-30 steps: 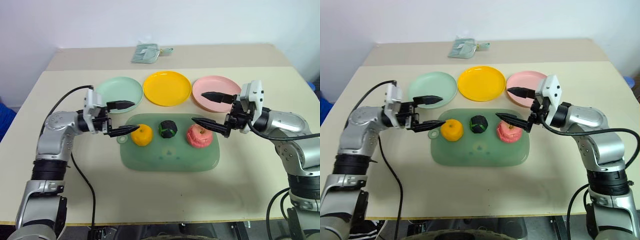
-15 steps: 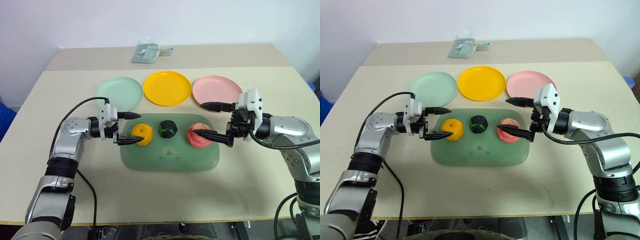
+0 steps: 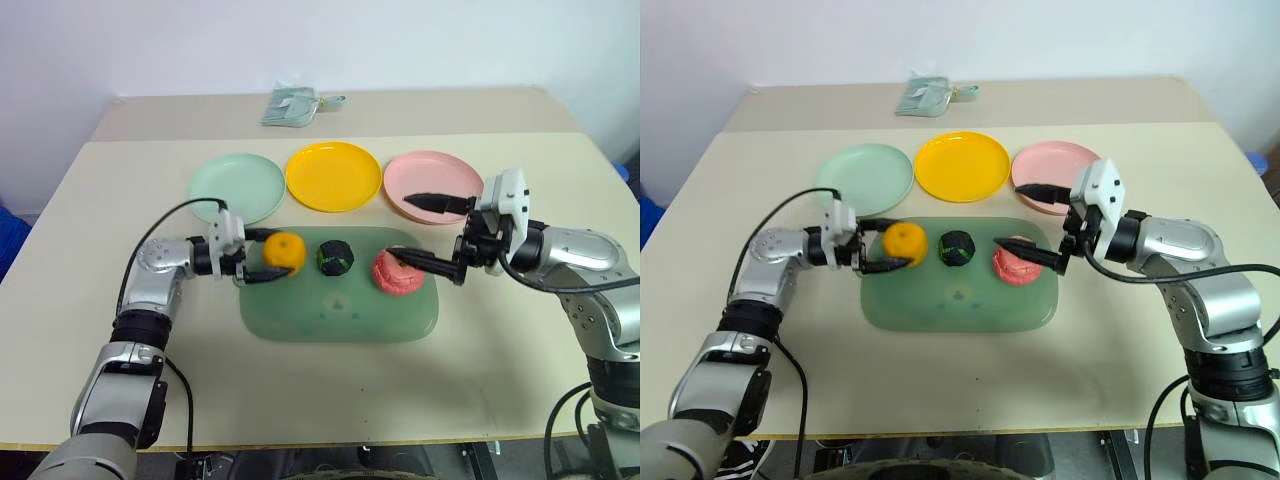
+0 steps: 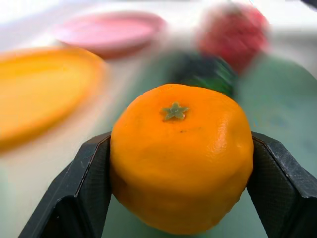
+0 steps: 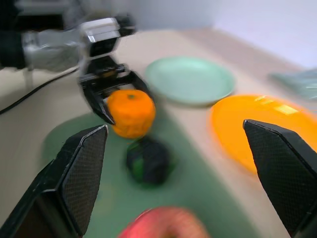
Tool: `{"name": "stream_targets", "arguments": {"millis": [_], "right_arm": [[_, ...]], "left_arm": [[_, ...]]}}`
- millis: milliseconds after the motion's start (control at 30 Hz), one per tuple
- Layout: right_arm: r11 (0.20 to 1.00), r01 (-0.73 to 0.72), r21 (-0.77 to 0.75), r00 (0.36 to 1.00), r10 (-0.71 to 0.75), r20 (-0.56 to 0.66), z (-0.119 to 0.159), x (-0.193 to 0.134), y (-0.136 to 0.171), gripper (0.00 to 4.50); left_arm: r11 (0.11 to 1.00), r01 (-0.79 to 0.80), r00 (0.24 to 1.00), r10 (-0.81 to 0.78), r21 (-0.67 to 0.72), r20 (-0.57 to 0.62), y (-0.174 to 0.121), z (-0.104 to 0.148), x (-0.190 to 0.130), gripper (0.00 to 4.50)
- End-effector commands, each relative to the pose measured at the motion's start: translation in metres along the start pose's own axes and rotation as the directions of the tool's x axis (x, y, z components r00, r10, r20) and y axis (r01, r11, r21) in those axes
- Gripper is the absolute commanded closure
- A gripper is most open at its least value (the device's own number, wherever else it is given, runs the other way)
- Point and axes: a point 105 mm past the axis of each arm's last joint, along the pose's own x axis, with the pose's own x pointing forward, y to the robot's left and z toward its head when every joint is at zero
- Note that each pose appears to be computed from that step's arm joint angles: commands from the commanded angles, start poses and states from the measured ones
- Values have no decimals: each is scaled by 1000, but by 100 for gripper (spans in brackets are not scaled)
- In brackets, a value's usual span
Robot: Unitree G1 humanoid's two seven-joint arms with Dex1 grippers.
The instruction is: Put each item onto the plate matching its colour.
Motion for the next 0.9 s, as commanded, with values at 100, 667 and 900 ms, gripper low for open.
{"name": "stream_targets", "arguments": {"millis": [100, 667, 900], "right_arm": [[950, 293, -104, 956, -294, 1, -1, 2, -56, 0], [919, 369, -141, 929, -368, 34, 5, 4, -53, 0], [918, 368, -145, 930, -367, 35, 7, 4, -51, 0]], "left_arm": [[921, -381, 919, 369, 74, 142, 71, 50, 12, 134], [874, -472, 880, 475, -116, 2, 67, 36, 120, 3], [895, -439, 888, 446, -80, 117, 71, 64, 117, 3]]}}
